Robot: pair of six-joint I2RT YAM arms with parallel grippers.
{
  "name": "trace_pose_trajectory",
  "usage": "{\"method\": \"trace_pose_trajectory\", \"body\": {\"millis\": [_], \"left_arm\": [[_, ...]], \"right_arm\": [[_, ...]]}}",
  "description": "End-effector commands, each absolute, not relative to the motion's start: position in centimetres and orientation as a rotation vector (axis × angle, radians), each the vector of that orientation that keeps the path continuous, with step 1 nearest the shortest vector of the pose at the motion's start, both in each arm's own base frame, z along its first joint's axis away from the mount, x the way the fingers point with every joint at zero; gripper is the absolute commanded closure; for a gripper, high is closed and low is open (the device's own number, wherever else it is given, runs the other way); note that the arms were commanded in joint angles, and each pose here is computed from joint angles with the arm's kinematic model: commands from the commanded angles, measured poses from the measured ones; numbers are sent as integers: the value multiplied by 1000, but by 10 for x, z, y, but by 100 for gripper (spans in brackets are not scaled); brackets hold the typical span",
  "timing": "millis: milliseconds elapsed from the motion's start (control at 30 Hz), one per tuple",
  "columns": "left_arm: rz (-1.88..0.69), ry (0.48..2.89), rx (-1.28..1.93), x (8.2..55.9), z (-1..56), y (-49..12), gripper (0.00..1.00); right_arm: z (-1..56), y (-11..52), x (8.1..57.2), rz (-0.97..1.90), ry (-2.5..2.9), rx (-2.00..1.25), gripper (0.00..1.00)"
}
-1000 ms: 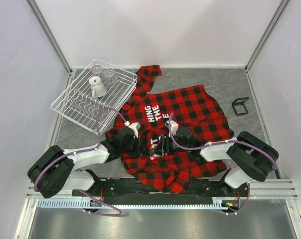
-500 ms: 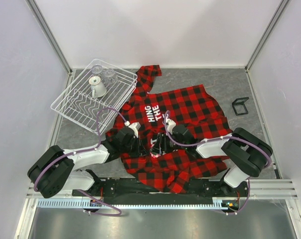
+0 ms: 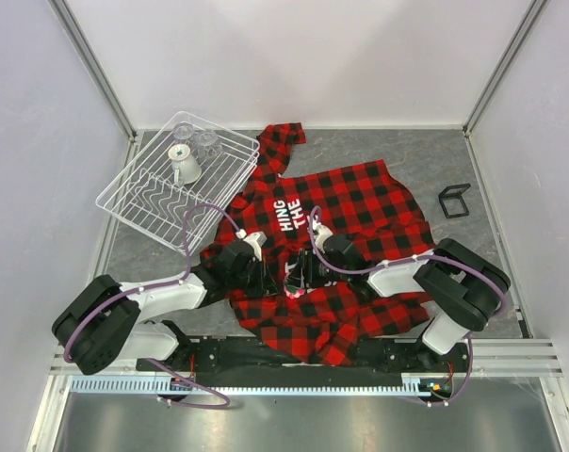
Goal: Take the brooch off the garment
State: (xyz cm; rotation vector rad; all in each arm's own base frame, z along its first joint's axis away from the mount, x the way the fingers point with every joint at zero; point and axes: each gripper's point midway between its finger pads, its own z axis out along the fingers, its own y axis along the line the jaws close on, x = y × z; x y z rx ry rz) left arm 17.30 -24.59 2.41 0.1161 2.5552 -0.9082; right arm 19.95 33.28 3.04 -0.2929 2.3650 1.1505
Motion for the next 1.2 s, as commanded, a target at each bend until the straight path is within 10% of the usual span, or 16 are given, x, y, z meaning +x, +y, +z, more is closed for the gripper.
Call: {"method": "trace_pose_trajectory", "body": {"millis": [0,900,1167], "left_arm": [[-975,2489,171,178,41,-257,98],[-962,2513,141,179,34,-256,98],[-951,2518,127,178,31,-254,98]], "right_arm": [[32,338,211,1144,2367,-204,49],[-19,312,204,850,2520,-169,68],[-30,296,204,705,2521,-160,93]]}}
